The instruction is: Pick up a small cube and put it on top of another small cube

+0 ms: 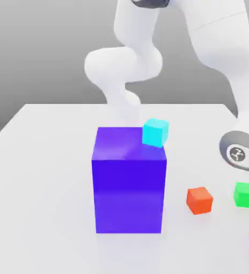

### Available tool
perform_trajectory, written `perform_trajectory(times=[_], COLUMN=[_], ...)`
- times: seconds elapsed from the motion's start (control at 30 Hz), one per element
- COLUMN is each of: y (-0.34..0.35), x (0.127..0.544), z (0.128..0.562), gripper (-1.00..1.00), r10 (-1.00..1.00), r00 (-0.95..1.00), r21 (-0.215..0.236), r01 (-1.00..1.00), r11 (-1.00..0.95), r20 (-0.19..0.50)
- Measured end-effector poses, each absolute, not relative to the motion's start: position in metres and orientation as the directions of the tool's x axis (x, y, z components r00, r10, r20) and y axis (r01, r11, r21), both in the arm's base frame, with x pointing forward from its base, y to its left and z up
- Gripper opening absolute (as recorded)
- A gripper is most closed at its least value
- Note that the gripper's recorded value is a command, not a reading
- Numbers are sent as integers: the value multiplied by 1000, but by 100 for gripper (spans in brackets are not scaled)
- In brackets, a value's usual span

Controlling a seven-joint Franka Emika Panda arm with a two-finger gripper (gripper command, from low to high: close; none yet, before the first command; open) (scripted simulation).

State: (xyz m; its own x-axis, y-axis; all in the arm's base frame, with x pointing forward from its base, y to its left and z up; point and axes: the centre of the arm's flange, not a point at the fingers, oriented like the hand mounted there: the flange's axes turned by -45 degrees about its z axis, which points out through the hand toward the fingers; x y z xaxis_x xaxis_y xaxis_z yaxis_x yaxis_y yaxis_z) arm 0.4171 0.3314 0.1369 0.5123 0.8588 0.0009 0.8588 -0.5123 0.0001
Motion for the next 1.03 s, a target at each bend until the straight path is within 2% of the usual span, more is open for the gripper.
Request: perform_trajectory(times=[0.07, 0.23, 0.4, 0.57, 0.67, 0.93, 0.97, 1.03], y=[332, 334, 350, 355, 353, 350, 349, 349], x=[417, 410, 354, 294, 262, 260, 259, 259], z=[133, 192, 225, 242, 242, 188, 181, 181], gripper=[-100, -100, -100, -100, -100, -100, 100, 100], r10=[859, 851, 767, 664, 608, 580, 581, 581], r00=[512, 525, 641, 747, 794, 814, 814, 814], r21=[0, -6, -37, -31, -8, -1, -1, -1], r01=[859, 851, 767, 664, 608, 580, 581, 581], r11=[-512, -525, -640, -747, -794, -814, -814, -814], r20=[1, 4, 20, 10, 3, 4, 2, 2])
